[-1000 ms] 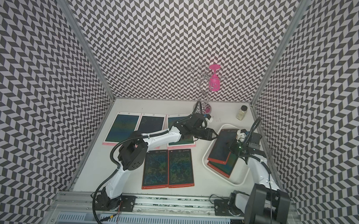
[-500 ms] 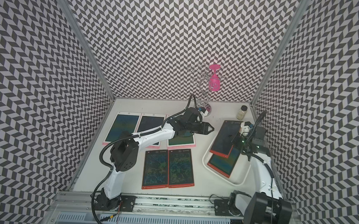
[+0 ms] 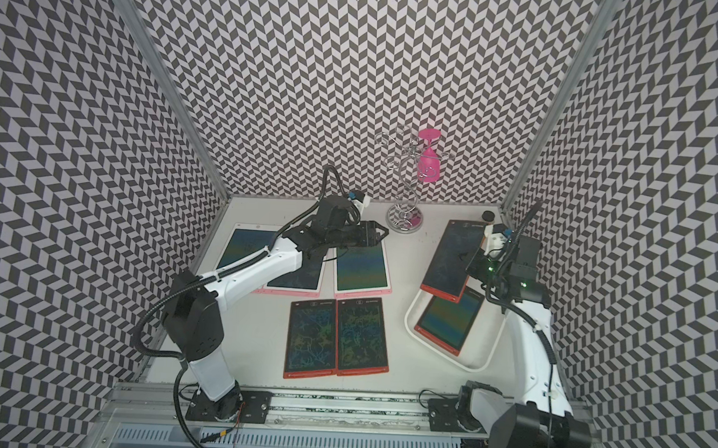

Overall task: Take out the writing tablet from the storage box
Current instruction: Adjust the storage box at the center of the board, then place the writing tablet at the center of the board.

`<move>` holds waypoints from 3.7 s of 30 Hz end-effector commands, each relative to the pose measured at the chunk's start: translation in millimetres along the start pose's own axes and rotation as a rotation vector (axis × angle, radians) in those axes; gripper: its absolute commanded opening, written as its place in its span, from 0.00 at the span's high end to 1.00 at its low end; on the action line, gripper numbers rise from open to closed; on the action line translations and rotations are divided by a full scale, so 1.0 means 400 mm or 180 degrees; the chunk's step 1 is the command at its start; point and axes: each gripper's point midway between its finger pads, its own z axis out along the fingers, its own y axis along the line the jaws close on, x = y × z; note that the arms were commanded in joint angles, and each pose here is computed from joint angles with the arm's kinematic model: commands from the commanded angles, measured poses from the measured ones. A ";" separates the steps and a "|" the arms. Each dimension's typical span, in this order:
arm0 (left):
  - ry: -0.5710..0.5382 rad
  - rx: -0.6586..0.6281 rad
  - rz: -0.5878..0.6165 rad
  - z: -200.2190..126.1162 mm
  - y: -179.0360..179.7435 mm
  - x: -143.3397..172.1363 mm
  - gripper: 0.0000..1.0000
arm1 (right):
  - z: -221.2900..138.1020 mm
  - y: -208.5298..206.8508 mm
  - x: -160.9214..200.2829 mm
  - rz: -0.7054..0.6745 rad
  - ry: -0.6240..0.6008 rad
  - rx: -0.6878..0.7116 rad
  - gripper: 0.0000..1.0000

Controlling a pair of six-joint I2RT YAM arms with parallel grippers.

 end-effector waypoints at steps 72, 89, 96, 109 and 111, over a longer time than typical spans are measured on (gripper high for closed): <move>-0.0665 -0.0346 -0.0756 -0.667 0.323 0.018 0.42 | 0.620 0.784 0.974 -0.0003 0.1883 -0.1202 1.00; -0.0599 -0.0527 -0.0909 -0.673 0.409 0.050 0.41 | 0.671 0.784 1.100 0.0234 0.2208 -0.1089 0.85; -0.0640 -0.0706 -0.0990 -0.678 0.452 0.070 0.41 | 0.688 0.770 1.134 0.0276 0.2277 -0.0990 0.80; -0.0682 -0.0682 -0.0991 -0.685 0.455 0.073 0.41 | 0.692 0.753 1.180 0.0254 0.2440 -0.0748 0.48; -0.0691 -0.0693 -0.0990 -0.686 0.457 0.074 0.41 | 0.694 0.747 1.183 0.0213 0.2444 -0.0656 0.48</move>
